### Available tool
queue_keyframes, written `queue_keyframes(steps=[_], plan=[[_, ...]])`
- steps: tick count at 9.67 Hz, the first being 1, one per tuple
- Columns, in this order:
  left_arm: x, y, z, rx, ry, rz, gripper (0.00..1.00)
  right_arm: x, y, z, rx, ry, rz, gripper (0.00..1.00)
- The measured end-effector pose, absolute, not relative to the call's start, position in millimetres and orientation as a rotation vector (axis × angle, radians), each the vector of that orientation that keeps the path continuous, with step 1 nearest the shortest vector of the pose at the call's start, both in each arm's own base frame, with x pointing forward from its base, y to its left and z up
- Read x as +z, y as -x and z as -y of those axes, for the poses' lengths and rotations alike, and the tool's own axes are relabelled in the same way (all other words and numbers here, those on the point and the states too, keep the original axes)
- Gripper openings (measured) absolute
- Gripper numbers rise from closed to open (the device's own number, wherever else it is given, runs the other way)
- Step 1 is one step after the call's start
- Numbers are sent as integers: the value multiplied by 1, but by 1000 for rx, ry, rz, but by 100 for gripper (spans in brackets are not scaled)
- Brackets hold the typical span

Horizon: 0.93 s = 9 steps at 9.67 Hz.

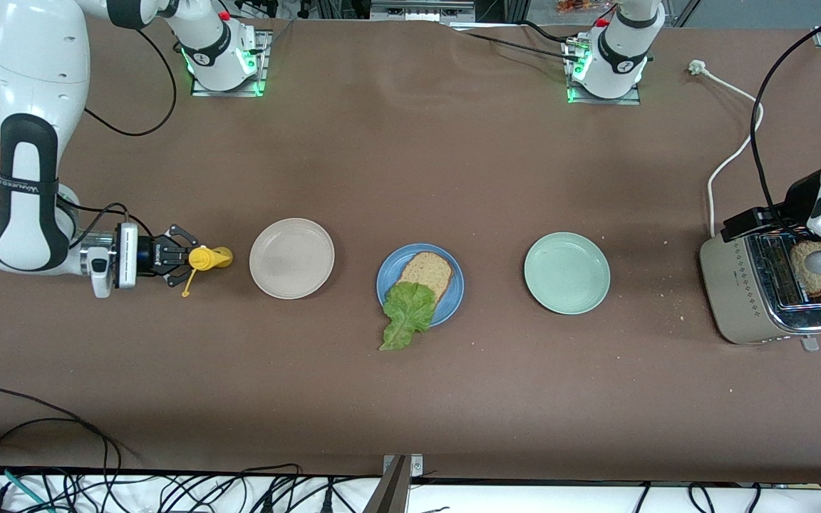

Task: Make sandwich in blue plate with both arms
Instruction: 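Lift the mustard bottle and tip its nozzle down with the right gripper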

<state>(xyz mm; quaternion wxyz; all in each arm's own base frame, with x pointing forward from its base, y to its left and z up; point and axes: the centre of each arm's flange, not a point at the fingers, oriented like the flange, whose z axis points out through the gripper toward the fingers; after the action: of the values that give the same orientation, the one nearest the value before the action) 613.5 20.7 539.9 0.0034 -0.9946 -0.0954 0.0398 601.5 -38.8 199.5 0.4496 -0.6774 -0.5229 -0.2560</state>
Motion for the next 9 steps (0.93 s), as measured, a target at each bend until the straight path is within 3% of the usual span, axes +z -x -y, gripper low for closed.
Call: queue_keyframes(steps=[4, 5, 9], plan=[[540, -613, -18, 125, 3119, 291, 100, 289, -645, -19, -288, 1952, 1413, 10], [541, -614, -13, 120, 3120, 280, 100, 297, -648, -41, -227, 2018, 1485, 4], [544, -615, -4, 117, 3105, 271, 100, 324, -656, -112, -26, 2215, 1680, 4]])
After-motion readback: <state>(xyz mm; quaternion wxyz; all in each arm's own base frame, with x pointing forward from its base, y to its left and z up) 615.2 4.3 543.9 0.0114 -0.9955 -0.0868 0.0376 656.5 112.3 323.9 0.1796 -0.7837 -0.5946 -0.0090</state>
